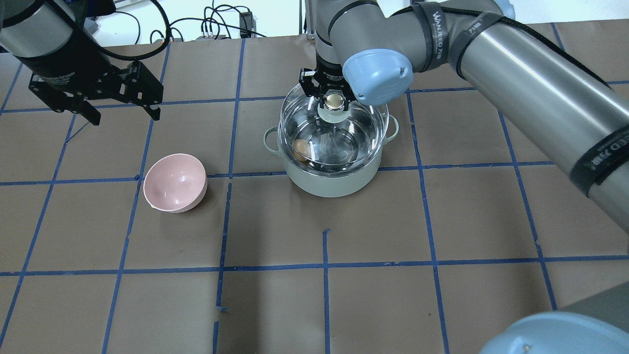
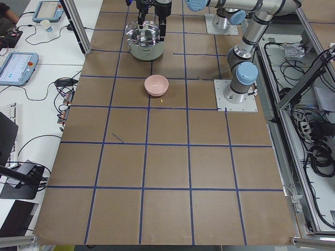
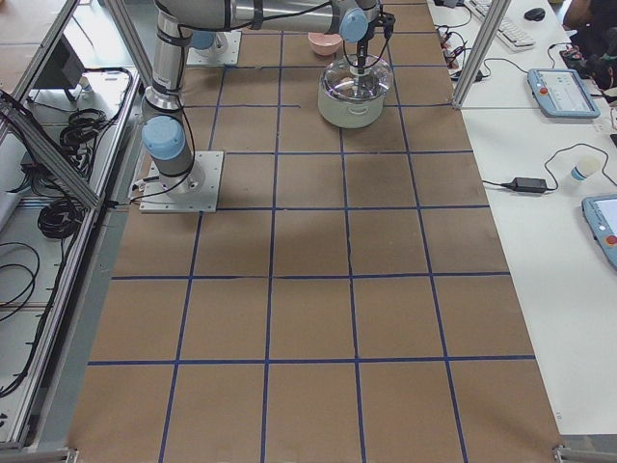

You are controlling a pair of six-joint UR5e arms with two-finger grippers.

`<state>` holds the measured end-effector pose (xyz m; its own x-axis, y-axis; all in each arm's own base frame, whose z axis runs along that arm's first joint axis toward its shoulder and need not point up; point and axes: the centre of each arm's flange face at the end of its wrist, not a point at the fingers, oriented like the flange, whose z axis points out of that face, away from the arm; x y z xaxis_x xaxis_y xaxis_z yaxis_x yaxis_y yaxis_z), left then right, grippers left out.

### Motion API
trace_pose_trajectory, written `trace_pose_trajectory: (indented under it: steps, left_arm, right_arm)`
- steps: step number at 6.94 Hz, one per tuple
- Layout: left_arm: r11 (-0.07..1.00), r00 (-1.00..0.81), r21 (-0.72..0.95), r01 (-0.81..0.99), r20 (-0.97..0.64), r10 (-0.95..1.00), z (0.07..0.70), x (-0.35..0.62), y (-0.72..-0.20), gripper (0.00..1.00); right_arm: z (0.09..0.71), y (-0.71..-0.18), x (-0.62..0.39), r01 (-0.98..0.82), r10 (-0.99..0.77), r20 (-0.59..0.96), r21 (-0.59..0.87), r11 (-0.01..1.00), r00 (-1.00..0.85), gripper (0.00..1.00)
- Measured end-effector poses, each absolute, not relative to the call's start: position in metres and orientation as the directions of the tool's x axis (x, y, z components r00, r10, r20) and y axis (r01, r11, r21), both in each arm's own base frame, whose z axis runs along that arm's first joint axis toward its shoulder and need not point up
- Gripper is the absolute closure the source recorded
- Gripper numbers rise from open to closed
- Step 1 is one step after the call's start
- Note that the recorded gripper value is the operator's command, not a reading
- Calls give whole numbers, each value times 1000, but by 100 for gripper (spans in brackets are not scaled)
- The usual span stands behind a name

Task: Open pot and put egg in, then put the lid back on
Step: 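Carry the glass lid back over the pot with the right gripper, then lower the glass lid onto the pot and release the knob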

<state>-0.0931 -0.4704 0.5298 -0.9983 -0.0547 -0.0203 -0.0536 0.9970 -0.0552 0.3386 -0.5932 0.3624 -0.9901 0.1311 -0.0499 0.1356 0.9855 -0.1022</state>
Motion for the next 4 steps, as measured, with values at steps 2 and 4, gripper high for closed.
trace_pose_trajectory:
  steps: [2, 4]
  left_arm:
    - [997, -998, -55, -54, -20, -55, 530, -93, -470, 0]
    - [997, -998, -55, -56, -20, -57, 530, -93, -470, 0]
  right_arm:
    - [358, -592, 343, 135, 131, -51, -103, 985, -990, 94]
    - [356, -591, 344, 131, 126, -51, -103, 986, -991, 93]
